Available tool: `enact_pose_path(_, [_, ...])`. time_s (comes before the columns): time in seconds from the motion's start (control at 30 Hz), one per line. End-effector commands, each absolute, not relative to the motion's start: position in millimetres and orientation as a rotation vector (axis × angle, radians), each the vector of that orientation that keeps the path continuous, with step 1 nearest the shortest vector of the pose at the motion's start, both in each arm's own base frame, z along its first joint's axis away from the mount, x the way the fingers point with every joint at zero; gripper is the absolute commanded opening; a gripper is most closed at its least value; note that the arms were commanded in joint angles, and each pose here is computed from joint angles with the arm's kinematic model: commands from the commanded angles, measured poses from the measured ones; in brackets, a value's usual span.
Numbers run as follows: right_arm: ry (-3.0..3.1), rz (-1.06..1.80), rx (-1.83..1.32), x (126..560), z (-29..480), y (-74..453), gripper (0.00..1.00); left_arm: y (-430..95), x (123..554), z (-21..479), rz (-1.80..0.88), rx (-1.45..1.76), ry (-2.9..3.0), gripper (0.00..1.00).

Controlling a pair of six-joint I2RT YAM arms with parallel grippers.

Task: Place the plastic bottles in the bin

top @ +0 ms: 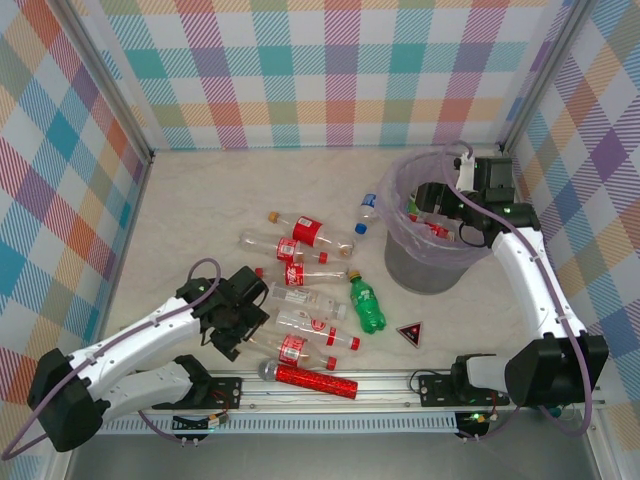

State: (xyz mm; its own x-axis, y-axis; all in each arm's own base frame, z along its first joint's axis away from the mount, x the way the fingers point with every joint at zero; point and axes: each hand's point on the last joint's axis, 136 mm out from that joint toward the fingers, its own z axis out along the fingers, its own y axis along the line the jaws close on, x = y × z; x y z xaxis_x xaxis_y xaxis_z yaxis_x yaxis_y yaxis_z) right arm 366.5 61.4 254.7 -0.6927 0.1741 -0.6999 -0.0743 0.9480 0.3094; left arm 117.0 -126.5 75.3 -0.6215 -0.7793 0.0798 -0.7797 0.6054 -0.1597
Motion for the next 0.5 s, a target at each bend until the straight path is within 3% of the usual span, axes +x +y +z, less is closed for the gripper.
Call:
enact_pose_path(0.0, [2.275, 0.418, 0.035, 365, 260, 63, 0.90, -139, 118, 67, 0.335, 1.386, -2.766, 0.76])
enact_pose_path(0.47, [2.276, 0.421, 0.038, 364, 258, 62, 0.90, -146, 118, 41, 0.325, 1.453, -2.697, 0.71])
